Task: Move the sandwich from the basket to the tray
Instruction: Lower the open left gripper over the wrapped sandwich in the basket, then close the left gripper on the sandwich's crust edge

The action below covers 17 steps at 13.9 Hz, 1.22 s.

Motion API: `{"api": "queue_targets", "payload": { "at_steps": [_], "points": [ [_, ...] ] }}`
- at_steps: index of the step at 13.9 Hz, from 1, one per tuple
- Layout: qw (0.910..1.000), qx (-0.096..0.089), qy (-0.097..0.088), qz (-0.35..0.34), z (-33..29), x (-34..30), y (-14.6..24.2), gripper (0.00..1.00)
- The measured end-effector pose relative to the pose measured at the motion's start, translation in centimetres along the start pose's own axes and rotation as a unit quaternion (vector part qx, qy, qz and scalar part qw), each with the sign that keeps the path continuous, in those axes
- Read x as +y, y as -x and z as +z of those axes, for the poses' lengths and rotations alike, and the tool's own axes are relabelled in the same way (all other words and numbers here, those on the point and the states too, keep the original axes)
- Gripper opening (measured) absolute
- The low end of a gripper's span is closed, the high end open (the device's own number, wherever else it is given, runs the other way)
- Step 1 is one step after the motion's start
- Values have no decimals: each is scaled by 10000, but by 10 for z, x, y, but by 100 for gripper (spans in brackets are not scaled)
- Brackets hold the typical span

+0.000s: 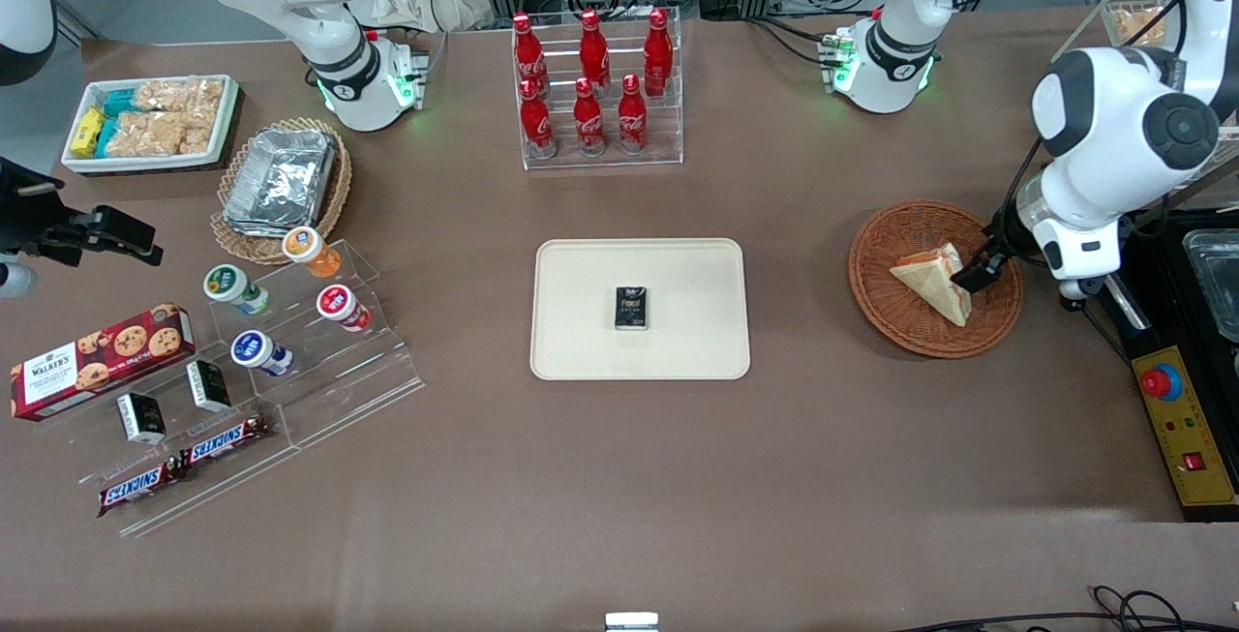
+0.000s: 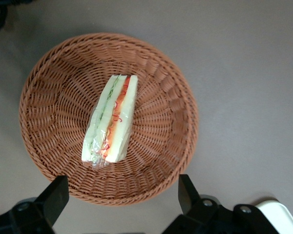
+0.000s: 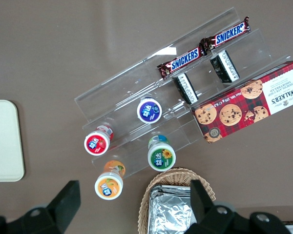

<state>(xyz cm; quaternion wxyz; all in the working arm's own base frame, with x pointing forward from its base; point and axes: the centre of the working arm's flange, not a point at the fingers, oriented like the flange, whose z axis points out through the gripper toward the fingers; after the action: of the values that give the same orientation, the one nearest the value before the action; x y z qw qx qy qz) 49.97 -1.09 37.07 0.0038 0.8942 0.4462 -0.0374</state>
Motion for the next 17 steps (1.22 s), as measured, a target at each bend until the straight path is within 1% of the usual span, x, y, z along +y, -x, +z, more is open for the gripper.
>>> {"api": "queue_targets", "payload": {
  "at_steps": [3,7,12,17],
  "points": [
    [10000,2,-14,-75,29,-10,0,100],
    [9999,-29,-61,-104,52,-22,5,100],
    [9999,28,-21,-169,87,-40,10,100],
    [9998,59,-64,-161,113,-44,10,100]
  ]
}}
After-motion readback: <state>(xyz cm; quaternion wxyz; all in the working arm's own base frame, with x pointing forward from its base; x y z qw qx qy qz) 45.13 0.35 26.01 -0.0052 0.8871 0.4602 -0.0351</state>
